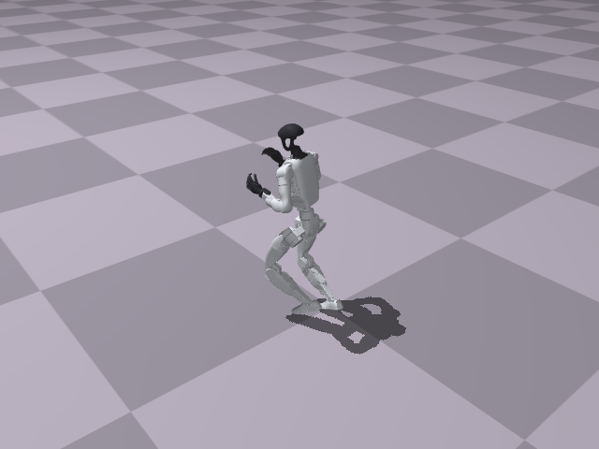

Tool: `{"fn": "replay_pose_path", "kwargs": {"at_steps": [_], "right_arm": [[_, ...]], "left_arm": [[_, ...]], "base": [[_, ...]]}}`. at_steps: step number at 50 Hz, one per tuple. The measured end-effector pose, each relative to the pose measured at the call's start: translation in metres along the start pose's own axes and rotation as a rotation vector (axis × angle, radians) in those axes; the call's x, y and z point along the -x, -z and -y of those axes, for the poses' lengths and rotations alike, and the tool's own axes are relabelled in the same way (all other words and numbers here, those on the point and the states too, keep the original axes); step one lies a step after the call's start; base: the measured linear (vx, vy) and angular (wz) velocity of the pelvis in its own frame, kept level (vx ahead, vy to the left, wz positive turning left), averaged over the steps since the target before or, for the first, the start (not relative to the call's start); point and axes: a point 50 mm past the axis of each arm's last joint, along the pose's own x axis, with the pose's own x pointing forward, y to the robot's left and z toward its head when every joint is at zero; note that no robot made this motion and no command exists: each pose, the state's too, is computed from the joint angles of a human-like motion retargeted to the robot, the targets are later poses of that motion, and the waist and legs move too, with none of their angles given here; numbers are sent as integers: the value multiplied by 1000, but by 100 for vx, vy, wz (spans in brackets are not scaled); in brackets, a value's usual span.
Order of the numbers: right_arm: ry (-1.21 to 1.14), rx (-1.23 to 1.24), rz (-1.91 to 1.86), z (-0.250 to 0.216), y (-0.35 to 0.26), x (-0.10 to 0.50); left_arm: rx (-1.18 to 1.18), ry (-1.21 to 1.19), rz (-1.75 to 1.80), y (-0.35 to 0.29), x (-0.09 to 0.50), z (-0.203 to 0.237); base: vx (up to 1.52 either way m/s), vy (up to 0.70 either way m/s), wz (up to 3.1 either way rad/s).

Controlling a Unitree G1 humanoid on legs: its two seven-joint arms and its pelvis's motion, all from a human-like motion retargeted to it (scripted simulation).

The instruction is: Run

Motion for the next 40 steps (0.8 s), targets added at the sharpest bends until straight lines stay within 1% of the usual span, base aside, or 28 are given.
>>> {"fn": "replay_pose_path", "kwargs": {"at_steps": [8,15,20,25,32,37,40], "right_arm": [[-87,-22,-18,-9,-2,8],[-225,45,-206,-20,26,36],[-283,-11,-341,-20,27,70],[-295,-40,-410,-18,27,87],[-273,15,-277,-11,21,61],[-199,124,-97,-3,19,17],[-132,130,-25,-2,16,-4]], "left_arm": [[21,-27,-24,0,4,0],[-178,-14,269,-25,-44,6],[-126,-50,259,-22,-47,4],[-46,20,145,-4,-31,10],[38,71,-46,18,-9,14],[38,27,-123,26,-4,8],[54,-17,-145,27,-2,2]], "base": [[9,8,7],[14,6,-38],[21,-3,-16],[11,-6,-34],[3,-4,-44],[13,-6,-23],[23,-1,-29]]}}
